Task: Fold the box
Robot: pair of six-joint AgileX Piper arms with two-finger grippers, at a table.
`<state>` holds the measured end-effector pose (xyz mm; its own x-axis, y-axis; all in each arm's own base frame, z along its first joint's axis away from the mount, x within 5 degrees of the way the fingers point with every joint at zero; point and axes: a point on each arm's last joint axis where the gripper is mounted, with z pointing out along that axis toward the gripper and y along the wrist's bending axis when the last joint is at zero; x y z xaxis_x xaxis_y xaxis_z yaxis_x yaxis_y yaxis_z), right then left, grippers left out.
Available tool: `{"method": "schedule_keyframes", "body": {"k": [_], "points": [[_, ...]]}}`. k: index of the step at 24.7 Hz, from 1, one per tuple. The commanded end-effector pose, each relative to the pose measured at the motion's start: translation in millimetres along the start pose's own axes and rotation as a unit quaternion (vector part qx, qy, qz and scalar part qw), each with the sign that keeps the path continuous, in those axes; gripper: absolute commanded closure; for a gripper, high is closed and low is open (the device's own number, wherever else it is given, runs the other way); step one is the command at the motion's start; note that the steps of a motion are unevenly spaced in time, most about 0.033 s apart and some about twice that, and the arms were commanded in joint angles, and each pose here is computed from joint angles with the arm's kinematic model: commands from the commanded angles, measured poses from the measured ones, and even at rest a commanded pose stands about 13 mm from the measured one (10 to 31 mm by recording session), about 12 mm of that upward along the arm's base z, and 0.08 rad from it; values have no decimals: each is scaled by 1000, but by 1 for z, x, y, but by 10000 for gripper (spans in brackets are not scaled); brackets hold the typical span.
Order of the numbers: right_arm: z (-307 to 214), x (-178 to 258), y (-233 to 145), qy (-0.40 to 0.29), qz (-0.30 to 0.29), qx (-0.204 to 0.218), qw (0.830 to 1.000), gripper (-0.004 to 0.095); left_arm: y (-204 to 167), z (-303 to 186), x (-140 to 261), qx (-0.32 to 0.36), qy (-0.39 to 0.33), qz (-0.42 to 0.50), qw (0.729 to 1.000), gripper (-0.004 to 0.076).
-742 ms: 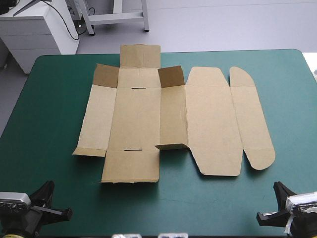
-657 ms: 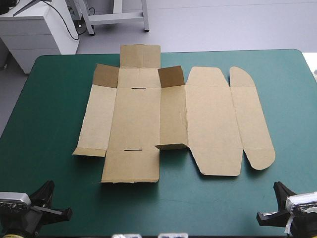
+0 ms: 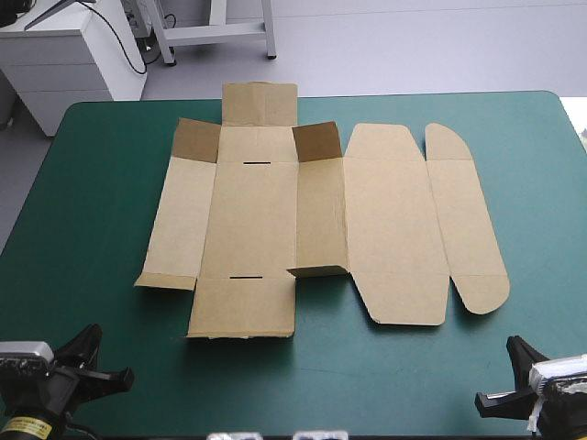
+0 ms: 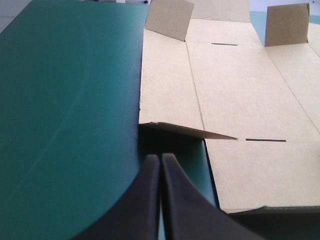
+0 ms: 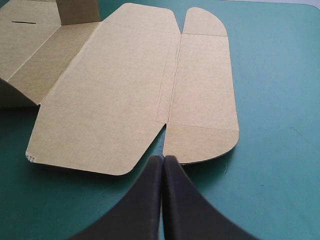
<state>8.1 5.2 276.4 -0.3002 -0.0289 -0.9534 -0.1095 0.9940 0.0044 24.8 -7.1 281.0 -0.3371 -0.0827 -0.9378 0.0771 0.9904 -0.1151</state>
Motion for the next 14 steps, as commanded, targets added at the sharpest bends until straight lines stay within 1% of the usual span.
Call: {"method": "schedule_keyframes", "body": {"k": [1,4,6,9,14], "points": [[-8,-11,0,-61,-1,2,998,928,-2,13,-37,-1,-28,-16,999,732],[-8,-11,0,-61,-1,3,998,927,-1,57,-79,-23,48,4,999,732],[-8,-11,0,-61,-1,3,998,928,-1,86,-96,-26,88,2,996,732],[-8,-11,0,-61,0,3,998,928,0,125,-107,-26,138,13,990,732],[-8,-11,0,-61,0,3,998,928,0,168,-113,-21,190,11,982,730]]}}
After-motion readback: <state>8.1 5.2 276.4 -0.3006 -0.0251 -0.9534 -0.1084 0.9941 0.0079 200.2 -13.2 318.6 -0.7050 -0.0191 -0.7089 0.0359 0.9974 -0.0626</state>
